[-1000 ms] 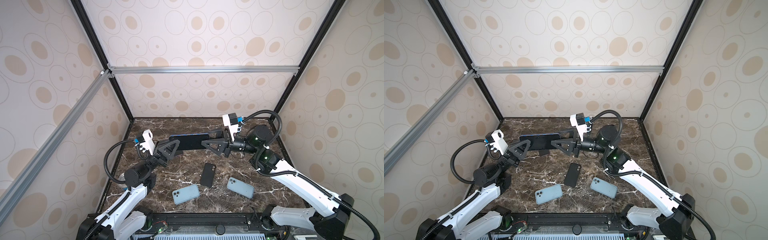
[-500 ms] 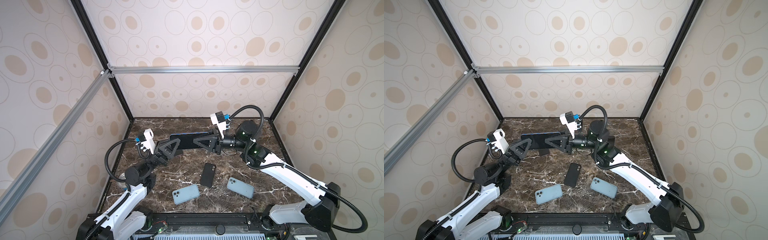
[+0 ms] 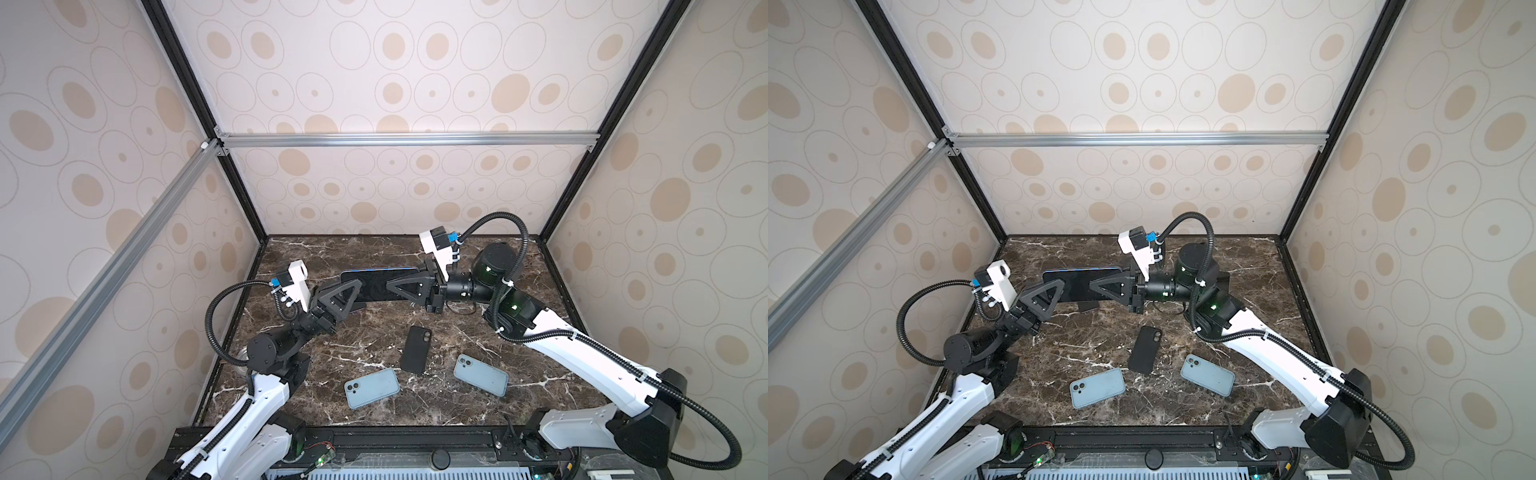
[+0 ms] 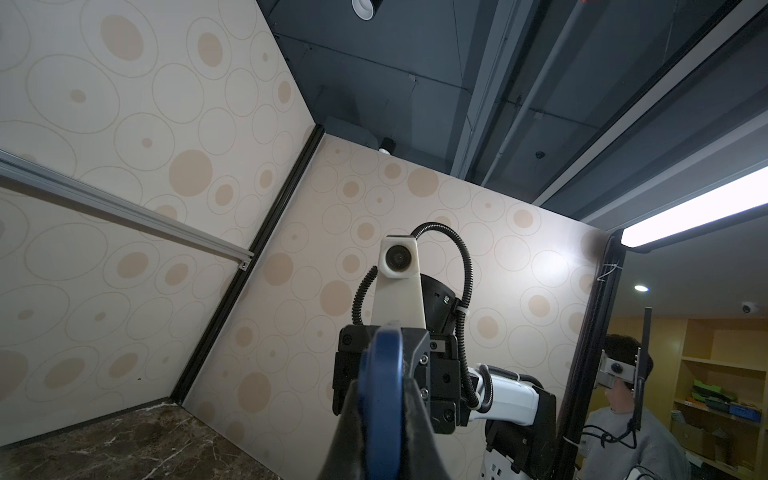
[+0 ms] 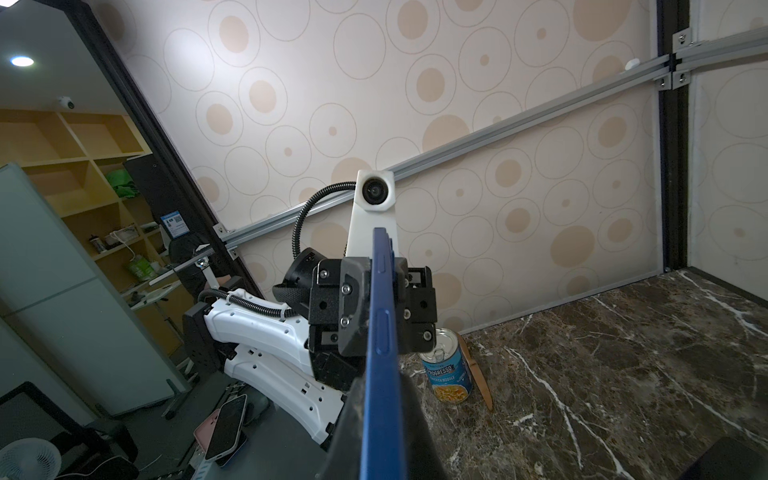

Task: Put the phone into the phone case

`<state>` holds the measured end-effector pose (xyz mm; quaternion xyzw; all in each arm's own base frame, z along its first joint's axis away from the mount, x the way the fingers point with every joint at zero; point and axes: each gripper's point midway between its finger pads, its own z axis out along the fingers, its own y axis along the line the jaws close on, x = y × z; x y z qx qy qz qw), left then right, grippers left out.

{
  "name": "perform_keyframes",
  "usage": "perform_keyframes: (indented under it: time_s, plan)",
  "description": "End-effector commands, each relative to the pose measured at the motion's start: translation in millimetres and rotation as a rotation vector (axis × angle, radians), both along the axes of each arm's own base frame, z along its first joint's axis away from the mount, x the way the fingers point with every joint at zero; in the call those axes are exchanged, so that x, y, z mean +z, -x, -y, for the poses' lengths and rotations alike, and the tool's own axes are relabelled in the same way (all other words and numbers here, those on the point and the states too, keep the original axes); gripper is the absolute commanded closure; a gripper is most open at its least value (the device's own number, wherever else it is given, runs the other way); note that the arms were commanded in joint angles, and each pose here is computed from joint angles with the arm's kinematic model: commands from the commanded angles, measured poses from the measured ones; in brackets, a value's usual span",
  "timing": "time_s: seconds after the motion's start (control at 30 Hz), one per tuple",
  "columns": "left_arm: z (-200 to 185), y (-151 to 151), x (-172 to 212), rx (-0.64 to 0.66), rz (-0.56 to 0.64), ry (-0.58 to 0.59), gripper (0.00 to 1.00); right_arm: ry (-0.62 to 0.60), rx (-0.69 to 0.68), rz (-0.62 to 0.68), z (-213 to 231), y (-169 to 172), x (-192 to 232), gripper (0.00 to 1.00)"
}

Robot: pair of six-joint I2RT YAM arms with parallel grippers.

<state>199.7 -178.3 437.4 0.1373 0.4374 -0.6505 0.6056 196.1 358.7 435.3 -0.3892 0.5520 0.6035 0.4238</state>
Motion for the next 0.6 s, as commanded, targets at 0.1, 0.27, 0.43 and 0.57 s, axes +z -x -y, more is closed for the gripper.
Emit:
perform_keyframes:
  time_s: [0.1, 0.27, 0.43, 0.57]
  plan:
    - [-17, -7, 6, 0.144, 0.011, 0.027, 1.0, -0.003, -0.071, 0.038, 10, -4, 8, 1.0]
    - [-21, -11, 0, 0.184, -0.019, 0.026, 0.96, -0.007, -0.092, 0.034, 12, -6, 9, 1.0]
    - [-27, -16, -7, 0.213, -0.047, 0.059, 0.87, -0.007, -0.1, 0.024, 13, -7, 8, 1.0]
    - [-27, -20, -14, 0.23, -0.061, 0.033, 0.72, -0.001, -0.146, 0.009, 14, -15, 5, 1.0]
